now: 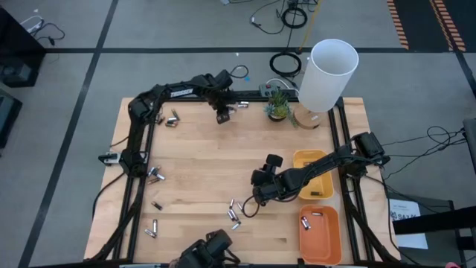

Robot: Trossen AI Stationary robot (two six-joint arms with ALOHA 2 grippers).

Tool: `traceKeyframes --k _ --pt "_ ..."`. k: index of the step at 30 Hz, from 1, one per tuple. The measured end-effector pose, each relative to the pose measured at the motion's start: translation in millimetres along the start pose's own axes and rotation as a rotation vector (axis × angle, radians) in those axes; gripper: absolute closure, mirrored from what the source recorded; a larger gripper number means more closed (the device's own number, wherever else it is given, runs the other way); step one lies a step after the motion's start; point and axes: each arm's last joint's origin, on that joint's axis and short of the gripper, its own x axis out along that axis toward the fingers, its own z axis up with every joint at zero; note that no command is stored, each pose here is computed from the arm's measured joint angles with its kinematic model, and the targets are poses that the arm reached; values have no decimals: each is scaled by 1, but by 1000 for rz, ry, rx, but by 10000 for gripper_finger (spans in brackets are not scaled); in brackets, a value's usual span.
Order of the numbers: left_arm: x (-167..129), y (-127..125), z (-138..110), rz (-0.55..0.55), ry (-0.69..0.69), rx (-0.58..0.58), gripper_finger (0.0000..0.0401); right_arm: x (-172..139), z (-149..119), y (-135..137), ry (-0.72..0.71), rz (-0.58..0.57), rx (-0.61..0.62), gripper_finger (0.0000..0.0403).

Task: Sort batteries
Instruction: Put the black battery into the orange bin

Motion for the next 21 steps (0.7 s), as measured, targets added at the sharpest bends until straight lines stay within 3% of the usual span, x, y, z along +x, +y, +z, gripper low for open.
traceKeyframes --k 4,10,21 --pt "-30 -14 6 -118 -97 17 356 -4 -2 4 -25 -32 -19 250" --pt "-56 -63 3 -274 -220 114 356 -22 1 0 -72 -49 3 250" --pt "-40 -180 -35 -482 -493 296 356 -101 4 -1 -356 -32 89 250"
